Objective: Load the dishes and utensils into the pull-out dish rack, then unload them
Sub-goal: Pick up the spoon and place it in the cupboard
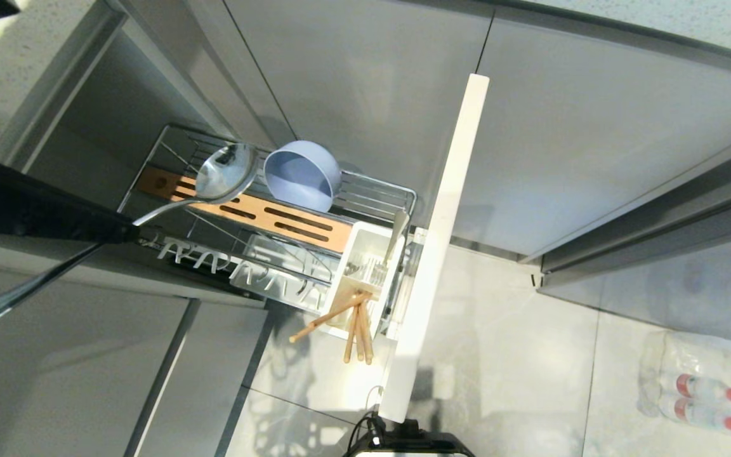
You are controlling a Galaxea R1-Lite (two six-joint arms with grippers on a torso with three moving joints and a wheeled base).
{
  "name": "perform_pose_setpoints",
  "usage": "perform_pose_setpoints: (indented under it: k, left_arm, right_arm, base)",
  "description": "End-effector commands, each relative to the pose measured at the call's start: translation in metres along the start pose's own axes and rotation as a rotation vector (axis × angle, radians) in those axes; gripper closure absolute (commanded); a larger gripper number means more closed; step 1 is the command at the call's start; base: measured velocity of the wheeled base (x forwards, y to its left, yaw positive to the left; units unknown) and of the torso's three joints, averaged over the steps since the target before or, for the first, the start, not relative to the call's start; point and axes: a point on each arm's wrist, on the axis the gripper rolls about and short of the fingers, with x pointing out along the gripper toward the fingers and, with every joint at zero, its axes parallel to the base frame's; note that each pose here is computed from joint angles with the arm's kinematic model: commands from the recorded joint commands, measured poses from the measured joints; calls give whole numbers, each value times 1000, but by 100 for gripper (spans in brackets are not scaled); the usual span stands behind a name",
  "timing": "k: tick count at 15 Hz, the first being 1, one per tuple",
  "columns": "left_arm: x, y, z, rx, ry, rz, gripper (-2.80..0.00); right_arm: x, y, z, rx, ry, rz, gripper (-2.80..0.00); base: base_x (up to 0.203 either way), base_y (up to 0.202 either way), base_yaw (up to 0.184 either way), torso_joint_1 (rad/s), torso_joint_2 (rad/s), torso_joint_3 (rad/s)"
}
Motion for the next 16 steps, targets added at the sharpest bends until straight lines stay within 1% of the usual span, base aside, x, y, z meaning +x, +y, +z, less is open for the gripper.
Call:
perform_pose_setpoints:
  k: [1,3,5,7,8,9,10,12,14,16]
  left_arm:
    - [13,1,5,18,43,11,0]
    - [18,1,10,43,42,49,0]
    - [25,-2,14,64,69,107,0]
    - [37,-7,21,50,82,167,0]
    - [47,-10,27,31,81,210,0]
    - [57,-13,33,-2,76,230,0]
    - [66,-15,36,-26,76,233,0]
    - [81,-22,41,-51,91,236,0]
    - [95,-28,44,-88,113,254,0]
    - [108,-36,46,-149,127,266,0]
  right_arm:
    - [0,0,0,1,1,1,0]
    - [0,0,0,1,0,0,0]
    - [0,0,0,1,1,0,0]
    - [0,0,0,1,1,0,0]
    - [0,0,0,1,1,1,0]
    - [0,0,0,1,0,0,0]
    - [0,0,0,1,1,1,0]
    - [0,0,0,1,0,0,0]
    - [0,0,0,1,0,0,0]
    - [0,0,0,1,1,0,0]
  base:
    - [0,0,0,0,0,0]
    - [0,0,0,0,0,0]
    - [0,0,0,0,0,0]
    - [0,0,0,0,0,0]
    - [0,0,0,0,0,0]
    - [0,0,0,0,0,0]
    - [0,0,0,0,0,0]
    - [0,0,0,0,0,0]
    - [0,0,0,0,0,0]
    - [0,0,0,0,0,0]
